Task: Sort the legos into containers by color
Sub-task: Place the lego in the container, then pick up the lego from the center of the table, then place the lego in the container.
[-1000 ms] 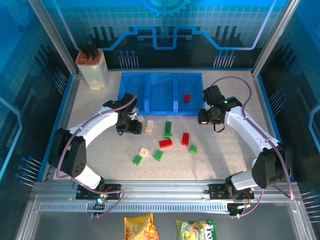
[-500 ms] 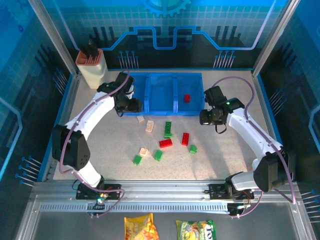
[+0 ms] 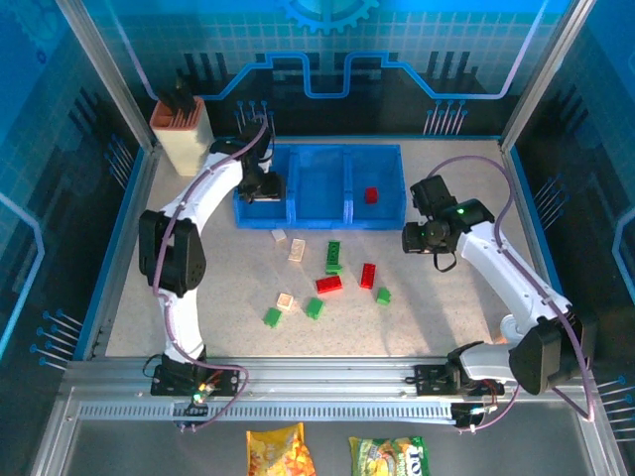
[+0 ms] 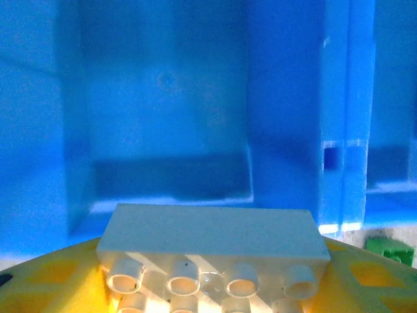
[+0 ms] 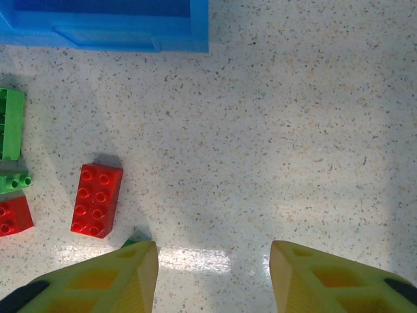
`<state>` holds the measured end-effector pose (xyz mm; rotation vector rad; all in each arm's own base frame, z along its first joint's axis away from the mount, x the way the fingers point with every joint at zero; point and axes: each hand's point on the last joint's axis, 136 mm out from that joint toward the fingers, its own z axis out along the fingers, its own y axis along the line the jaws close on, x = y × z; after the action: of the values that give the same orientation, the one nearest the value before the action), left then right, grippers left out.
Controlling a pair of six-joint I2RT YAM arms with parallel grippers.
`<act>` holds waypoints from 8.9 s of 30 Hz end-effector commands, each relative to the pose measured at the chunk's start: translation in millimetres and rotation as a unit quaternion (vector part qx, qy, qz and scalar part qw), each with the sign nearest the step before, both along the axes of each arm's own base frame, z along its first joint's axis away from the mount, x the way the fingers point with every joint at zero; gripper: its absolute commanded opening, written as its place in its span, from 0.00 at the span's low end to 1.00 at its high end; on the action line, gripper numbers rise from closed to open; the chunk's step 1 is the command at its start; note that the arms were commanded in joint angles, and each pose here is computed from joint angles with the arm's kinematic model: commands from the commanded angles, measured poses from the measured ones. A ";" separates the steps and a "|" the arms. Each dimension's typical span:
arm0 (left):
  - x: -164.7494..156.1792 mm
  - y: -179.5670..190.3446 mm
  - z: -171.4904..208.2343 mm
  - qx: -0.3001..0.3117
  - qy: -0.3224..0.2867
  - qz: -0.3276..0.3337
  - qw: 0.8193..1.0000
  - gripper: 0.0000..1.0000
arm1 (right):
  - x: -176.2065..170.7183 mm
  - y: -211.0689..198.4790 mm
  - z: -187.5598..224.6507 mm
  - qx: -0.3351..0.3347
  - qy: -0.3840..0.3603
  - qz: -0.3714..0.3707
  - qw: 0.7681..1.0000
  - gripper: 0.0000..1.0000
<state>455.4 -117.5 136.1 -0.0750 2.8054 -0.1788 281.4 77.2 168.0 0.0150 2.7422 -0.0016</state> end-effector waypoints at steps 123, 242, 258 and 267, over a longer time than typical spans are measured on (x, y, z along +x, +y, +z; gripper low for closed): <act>-101.0 66.5 35.7 -0.028 -0.030 0.025 0.999 0.77 | -1.2 81.8 -37.3 -0.008 0.052 0.063 0.997 0.52; -109.2 89.5 -2.4 -0.082 -0.022 0.058 0.995 0.76 | 77.1 65.9 -23.6 0.006 0.034 -0.010 0.999 0.37; -109.6 92.1 -4.5 -0.076 -0.020 0.061 0.995 0.76 | 152.8 74.0 -41.0 0.018 0.008 0.047 0.999 0.37; -110.1 94.4 -6.9 -0.071 -0.018 0.063 0.995 0.76 | 185.8 76.8 -60.2 0.022 0.002 0.054 0.998 0.37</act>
<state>345.7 -29.0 125.7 -0.2804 2.7511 -0.3668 451.3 153.2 106.2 -0.1055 2.7693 0.0611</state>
